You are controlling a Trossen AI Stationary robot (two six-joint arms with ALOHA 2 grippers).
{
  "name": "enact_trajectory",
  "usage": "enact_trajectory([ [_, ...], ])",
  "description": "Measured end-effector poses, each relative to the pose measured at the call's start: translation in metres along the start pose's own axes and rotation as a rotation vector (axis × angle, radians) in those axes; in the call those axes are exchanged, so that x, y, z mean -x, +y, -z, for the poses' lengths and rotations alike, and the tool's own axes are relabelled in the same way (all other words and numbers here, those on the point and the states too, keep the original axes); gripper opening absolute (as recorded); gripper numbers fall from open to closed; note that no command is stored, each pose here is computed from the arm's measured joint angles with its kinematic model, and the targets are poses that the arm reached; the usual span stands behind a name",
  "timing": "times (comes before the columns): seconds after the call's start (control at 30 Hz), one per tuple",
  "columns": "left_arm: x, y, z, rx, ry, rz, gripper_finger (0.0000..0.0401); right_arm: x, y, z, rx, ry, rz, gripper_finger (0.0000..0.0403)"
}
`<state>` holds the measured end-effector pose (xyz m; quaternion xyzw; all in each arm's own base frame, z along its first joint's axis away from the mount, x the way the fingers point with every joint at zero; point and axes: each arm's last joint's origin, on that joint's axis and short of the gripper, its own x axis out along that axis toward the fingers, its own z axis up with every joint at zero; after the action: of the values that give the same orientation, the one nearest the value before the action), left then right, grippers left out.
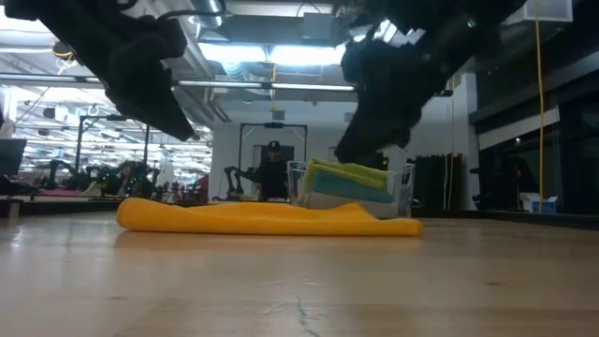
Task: Fold microfiber towels
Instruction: Fold the orange microfiber towel
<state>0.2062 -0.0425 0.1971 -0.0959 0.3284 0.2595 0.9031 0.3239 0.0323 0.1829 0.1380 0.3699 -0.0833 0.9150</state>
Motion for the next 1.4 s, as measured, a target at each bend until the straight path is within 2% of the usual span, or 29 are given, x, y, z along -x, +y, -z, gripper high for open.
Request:
enact_trajectory([
  [0.17,0.005,-0.006,0.004,-0.006,0.007,0.038,0.0124,-0.024,0.013,0.026,-0.082,-0.046,0.271,0.0093],
  [0.3,0.009,-0.011,0.008,-0.004,0.019,0.072,0.0124,-0.038,0.013,0.040,-0.156,-0.028,0.330,0.0087],
  [0.4,0.011,-0.013,0.010,-0.009,0.019,0.087,0.0124,-0.046,0.014,0.039,-0.208,-0.067,0.287,0.0084],
  [0.47,0.012,-0.014,0.010,-0.013,0.015,0.086,0.0124,-0.053,0.022,0.029,-0.212,-0.165,0.174,0.0084],
  [0.57,0.012,-0.013,0.009,-0.028,-0.019,0.045,0.0124,-0.066,0.044,0.010,-0.155,-0.292,-0.053,0.0084],
  [0.63,0.012,-0.012,0.008,-0.041,-0.045,0.012,0.0124,-0.080,0.056,0.001,-0.100,-0.290,-0.071,0.0084],
  [0.9,0.011,-0.011,0.008,-0.042,-0.065,-0.013,0.0124,-0.152,0.075,-0.045,0.044,-0.153,0.054,0.0084],
  [0.97,0.011,-0.011,0.008,-0.042,-0.064,-0.013,0.0124,-0.164,0.077,-0.053,0.055,-0.111,0.054,0.0084],
  [1.03,0.011,-0.011,0.008,-0.043,-0.064,-0.013,0.0124,-0.172,0.081,-0.057,0.066,-0.035,0.002,0.0084],
  [1.2,0.011,-0.011,0.008,-0.043,-0.062,-0.012,0.0124,-0.169,0.088,-0.051,0.115,0.209,-0.060,0.0084],
  [1.4,0.011,-0.011,0.008,-0.046,-0.060,-0.013,0.0124,-0.143,0.106,-0.021,0.225,0.528,-0.098,0.0084],
])
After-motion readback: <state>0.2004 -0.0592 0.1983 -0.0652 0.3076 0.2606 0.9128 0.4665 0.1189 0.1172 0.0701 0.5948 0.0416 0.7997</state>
